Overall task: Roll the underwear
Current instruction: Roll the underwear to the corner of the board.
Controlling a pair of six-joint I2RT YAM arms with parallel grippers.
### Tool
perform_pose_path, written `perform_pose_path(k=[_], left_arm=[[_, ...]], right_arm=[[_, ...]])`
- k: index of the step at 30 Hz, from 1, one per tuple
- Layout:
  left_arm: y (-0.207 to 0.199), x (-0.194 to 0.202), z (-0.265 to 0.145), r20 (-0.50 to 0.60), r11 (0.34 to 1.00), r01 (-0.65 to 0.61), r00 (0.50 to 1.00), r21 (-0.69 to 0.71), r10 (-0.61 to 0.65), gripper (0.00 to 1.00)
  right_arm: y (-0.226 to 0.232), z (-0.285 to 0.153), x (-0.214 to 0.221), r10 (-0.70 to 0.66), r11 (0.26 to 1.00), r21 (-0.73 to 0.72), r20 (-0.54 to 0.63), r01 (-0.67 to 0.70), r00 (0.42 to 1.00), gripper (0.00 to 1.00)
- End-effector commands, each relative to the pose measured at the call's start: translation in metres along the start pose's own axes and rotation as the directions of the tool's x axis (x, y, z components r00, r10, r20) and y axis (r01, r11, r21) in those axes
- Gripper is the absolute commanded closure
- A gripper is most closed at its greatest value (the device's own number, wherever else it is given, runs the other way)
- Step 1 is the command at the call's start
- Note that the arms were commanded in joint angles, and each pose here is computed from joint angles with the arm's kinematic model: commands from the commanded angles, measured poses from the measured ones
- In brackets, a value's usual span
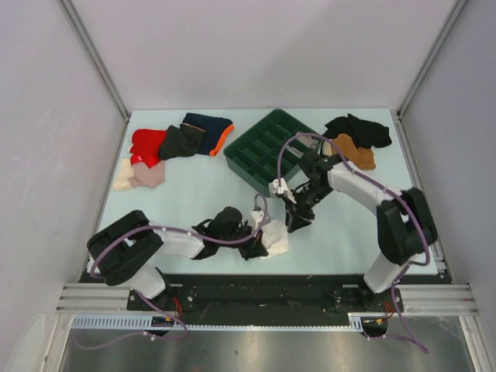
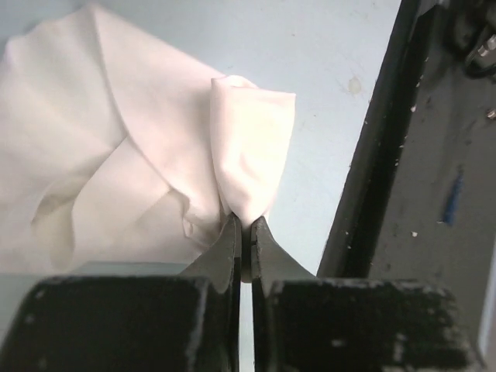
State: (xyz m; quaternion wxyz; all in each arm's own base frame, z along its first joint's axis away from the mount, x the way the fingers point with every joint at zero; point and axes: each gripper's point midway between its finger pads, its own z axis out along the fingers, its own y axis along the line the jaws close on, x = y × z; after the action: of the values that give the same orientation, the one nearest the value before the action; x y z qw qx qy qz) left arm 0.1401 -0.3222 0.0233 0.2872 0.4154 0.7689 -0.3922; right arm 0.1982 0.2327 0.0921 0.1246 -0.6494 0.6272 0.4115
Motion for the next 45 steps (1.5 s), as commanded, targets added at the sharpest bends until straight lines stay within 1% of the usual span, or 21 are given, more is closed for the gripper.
perform_pose_path(k=[1, 3, 5, 6, 8, 10, 16, 20, 25, 28, 31, 33, 34, 35, 37, 39, 41, 42, 43, 44, 45], left_arm=[[-0.004, 0.029, -0.011, -0.096, 0.954, 0.282, 0.957, 0.101, -0.272, 1.00], [0.003, 0.036, -0.008, -0.140, 0.935, 0.343, 0.934, 0.092, -0.329, 0.99], [0.007, 0.039, -0.001, -0.171, 0.923, 0.374, 0.919, 0.088, -0.356, 0.99], [0.006, 0.041, 0.000, -0.186, 0.917, 0.388, 0.911, 0.090, -0.367, 0.99], [0.008, 0.041, 0.005, -0.200, 0.911, 0.403, 0.903, 0.085, -0.381, 0.99], [0.009, 0.042, 0.005, -0.208, 0.905, 0.418, 0.895, 0.081, -0.394, 0.98], [0.014, 0.044, 0.007, -0.217, 0.896, 0.439, 0.883, 0.067, -0.416, 0.96], [0.016, 0.044, 0.008, -0.218, 0.893, 0.446, 0.879, 0.062, -0.424, 0.94], [0.022, 0.037, 0.008, -0.191, 0.889, 0.454, 0.879, 0.055, -0.437, 0.94], [0.026, 0.033, 0.005, -0.162, 0.887, 0.460, 0.879, 0.041, -0.448, 0.89], [0.030, 0.023, 0.000, -0.106, 0.889, 0.456, 0.886, 0.033, -0.451, 0.80], [0.033, 0.003, -0.007, -0.024, 0.898, 0.437, 0.899, 0.042, -0.436, 0.74], [0.032, 0.006, -0.012, -0.005, 0.899, 0.436, 0.900, 0.035, -0.436, 0.65], [0.030, -0.018, -0.020, 0.086, 0.924, 0.377, 0.921, 0.055, -0.381, 0.61], [0.035, -0.018, -0.032, 0.156, 0.942, 0.336, 0.930, 0.001, -0.332, 0.55], [0.035, -0.042, -0.052, 0.282, 0.970, 0.240, 0.934, -0.047, -0.217, 0.50], [0.033, -0.033, -0.064, 0.303, 0.980, 0.161, 0.945, -0.117, -0.119, 0.45], [0.022, -0.047, -0.074, 0.367, 0.985, 0.097, 0.929, -0.146, -0.037, 0.42], [0.017, -0.039, -0.077, 0.375, 0.985, 0.062, 0.927, -0.162, 0.004, 0.40], [0.010, -0.039, -0.080, 0.391, 0.985, 0.008, 0.918, -0.172, 0.061, 0.39], [-0.015, -0.048, -0.085, 0.438, 0.988, -0.070, 0.890, -0.138, 0.124, 0.39]], right_arm=[[0.020, -0.001, -0.022, -0.341, 0.939, 0.052, -0.010, 0.341, 0.940, 0.63], [0.033, 0.016, -0.009, -0.403, 0.914, 0.031, -0.056, 0.405, 0.914, 0.61], [0.039, 0.032, -0.011, -0.525, 0.846, 0.042, -0.117, 0.532, 0.843, 0.58], [0.045, 0.042, 0.004, -0.533, 0.840, 0.024, -0.147, 0.541, 0.833, 0.57], [0.040, 0.052, -0.001, -0.605, 0.778, 0.059, -0.194, 0.625, 0.772, 0.55], [0.033, 0.058, 0.006, -0.624, 0.751, 0.083, -0.236, 0.655, 0.745, 0.53], [0.014, 0.066, 0.019, -0.605, 0.743, 0.113, -0.308, 0.660, 0.734, 0.51], [0.012, 0.067, 0.018, -0.607, 0.736, 0.125, -0.312, 0.665, 0.730, 0.51], [0.010, 0.075, 0.031, -0.592, 0.752, 0.090, -0.344, 0.653, 0.729, 0.51], [0.007, 0.082, 0.043, -0.571, 0.770, 0.067, -0.371, 0.634, 0.732, 0.53], [0.005, 0.087, 0.053, -0.544, 0.793, 0.051, -0.389, 0.607, 0.743, 0.62], [0.005, 0.088, 0.054, -0.530, 0.804, 0.051, -0.389, 0.593, 0.753, 0.71], [0.005, 0.087, 0.057, -0.511, 0.819, 0.052, -0.388, 0.572, 0.767, 0.74], [0.006, 0.087, 0.056, -0.502, 0.828, 0.050, -0.379, 0.558, 0.778, 0.80], [0.013, 0.085, 0.050, -0.476, 0.856, 0.029, -0.347, 0.516, 0.808, 0.86], [0.018, 0.077, 0.040, -0.427, 0.892, 0.022, -0.290, 0.452, 0.856, 0.89], [0.020, 0.073, 0.038, -0.364, 0.928, -0.008, -0.251, 0.374, 0.897, 0.90], [0.037, 0.070, 0.039, -0.299, 0.954, -0.077, -0.217, 0.289, 0.929, 0.90], [0.035, 0.067, 0.024, -0.281, 0.959, -0.089, -0.184, 0.269, 0.942, 0.90], [0.048, 0.065, 0.029, -0.193, 0.972, -0.163, -0.155, 0.168, 0.969, 0.91], [0.049, 0.065, 0.028, -0.159, 0.973, -0.188, -0.143, 0.131, 0.977, 0.91]])
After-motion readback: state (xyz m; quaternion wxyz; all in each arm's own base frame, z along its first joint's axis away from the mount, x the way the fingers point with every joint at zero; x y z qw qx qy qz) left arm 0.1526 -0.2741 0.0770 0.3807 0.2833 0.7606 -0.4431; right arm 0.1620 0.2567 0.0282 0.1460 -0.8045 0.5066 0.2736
